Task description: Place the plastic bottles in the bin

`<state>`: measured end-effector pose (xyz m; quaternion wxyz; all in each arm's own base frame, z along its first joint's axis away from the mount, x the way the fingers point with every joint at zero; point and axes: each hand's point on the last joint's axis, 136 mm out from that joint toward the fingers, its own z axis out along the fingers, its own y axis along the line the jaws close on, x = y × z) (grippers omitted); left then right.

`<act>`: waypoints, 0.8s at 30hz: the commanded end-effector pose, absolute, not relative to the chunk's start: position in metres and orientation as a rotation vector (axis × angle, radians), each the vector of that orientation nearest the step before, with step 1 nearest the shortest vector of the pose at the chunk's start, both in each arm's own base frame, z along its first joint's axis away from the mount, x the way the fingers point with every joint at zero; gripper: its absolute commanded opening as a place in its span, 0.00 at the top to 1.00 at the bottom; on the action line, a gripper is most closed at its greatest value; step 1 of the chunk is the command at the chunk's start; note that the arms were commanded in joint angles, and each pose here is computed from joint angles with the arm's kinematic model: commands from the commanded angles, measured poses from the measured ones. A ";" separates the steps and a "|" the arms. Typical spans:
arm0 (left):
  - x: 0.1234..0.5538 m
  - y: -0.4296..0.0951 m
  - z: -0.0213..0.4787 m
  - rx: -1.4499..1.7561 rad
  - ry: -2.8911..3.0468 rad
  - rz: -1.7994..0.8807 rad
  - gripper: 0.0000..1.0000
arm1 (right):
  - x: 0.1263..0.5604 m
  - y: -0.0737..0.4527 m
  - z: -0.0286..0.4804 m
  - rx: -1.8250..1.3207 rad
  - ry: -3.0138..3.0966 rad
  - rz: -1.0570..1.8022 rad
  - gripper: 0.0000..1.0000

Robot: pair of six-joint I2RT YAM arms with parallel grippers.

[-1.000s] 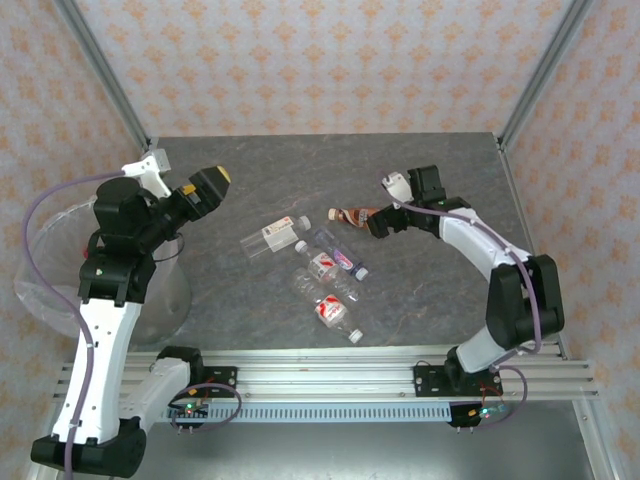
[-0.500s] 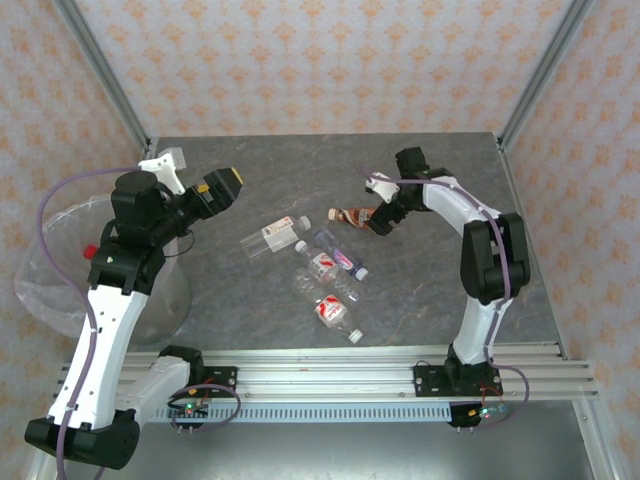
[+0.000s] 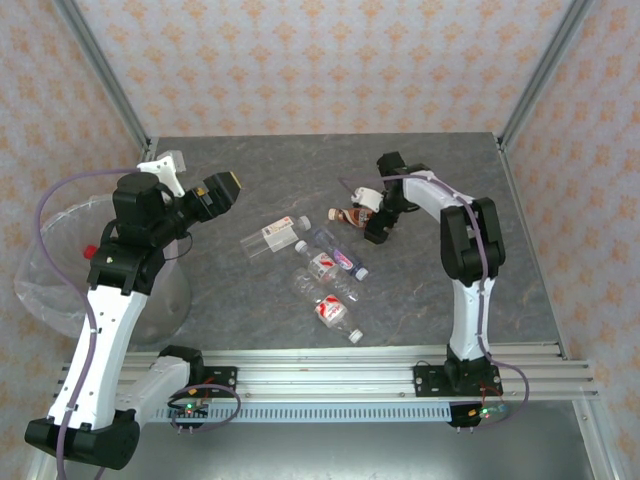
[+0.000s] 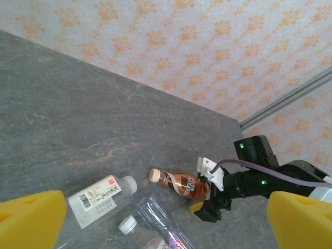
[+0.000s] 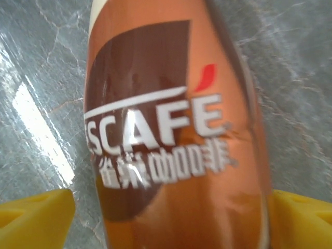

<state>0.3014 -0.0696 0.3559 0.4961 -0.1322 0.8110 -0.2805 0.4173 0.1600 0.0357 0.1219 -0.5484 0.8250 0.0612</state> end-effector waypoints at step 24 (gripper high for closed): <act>0.300 -0.063 0.350 -0.288 1.987 -0.587 0.00 | 0.398 0.150 0.044 -1.389 2.457 0.077 0.44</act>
